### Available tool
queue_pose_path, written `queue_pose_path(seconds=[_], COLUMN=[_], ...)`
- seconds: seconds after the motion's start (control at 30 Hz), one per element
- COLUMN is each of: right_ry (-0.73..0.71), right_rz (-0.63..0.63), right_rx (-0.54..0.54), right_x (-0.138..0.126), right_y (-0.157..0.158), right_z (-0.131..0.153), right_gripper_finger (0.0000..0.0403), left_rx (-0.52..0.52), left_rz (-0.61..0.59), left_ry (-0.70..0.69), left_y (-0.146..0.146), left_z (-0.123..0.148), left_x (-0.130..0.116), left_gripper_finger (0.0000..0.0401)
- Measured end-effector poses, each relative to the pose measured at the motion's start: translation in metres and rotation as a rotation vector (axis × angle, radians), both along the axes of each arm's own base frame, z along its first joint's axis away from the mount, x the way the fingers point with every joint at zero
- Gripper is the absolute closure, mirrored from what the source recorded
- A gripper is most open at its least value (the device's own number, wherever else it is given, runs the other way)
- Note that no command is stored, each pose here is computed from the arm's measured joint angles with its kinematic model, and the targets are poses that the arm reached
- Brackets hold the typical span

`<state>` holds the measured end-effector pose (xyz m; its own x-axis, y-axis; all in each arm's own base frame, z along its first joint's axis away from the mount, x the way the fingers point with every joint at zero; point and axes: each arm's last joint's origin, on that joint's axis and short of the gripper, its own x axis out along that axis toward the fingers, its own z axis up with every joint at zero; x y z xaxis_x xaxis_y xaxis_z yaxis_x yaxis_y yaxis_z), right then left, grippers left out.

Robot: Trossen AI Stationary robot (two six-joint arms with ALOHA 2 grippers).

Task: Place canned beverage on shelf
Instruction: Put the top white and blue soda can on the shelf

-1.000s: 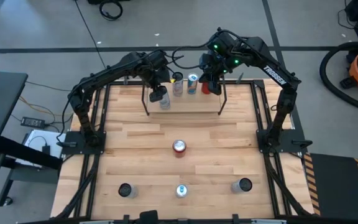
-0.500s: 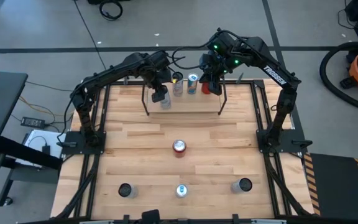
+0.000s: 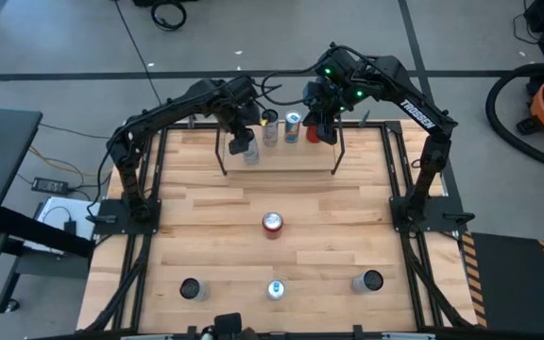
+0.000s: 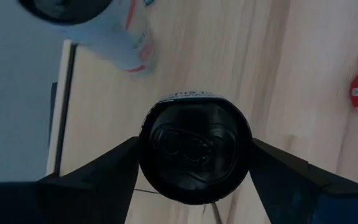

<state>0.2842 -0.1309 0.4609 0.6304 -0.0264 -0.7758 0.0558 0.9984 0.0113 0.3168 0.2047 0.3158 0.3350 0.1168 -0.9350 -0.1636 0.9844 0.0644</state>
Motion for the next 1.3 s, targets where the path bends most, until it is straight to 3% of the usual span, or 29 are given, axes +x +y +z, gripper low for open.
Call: queue_pose_path(seconds=[0.43, 0.6, 0.73, 0.9, 1.13, 1.3], right_ry=[0.000, 0.000, 0.000, 0.000, 0.000, 0.000], right_rz=[0.000, 0.000, 0.000, 0.000, 0.000, 0.000], right_rx=[0.000, 0.000, 0.000, 0.000, 0.000, 0.000], right_x=[0.000, 0.000, 0.000, 0.000, 0.000, 0.000], right_y=[0.000, 0.000, 0.000, 0.000, 0.000, 0.000], right_z=[0.000, 0.000, 0.000, 0.000, 0.000, 0.000], right_gripper_finger=[0.0372, 0.0372, 0.0372, 0.0372, 0.0372, 0.0372], left_rx=[0.061, 0.030, -0.046, -0.057, 0.024, 0.048], left_rz=[0.080, 0.117, 0.114, 0.104, 0.090, 0.116], left_ry=[-0.049, -0.062, -0.116, -0.114, -0.067, -0.114], left_y=[0.035, 0.042, 0.040, 0.032, 0.026, 0.025], left_z=[0.019, 0.019, 0.018, 0.018, 0.021, 0.037], left_x=[-0.021, -0.029, -0.027, -0.020, -0.016, -0.015], left_gripper_finger=[0.0110, 0.0110, 0.0110, 0.0111, 0.0111, 0.0111])
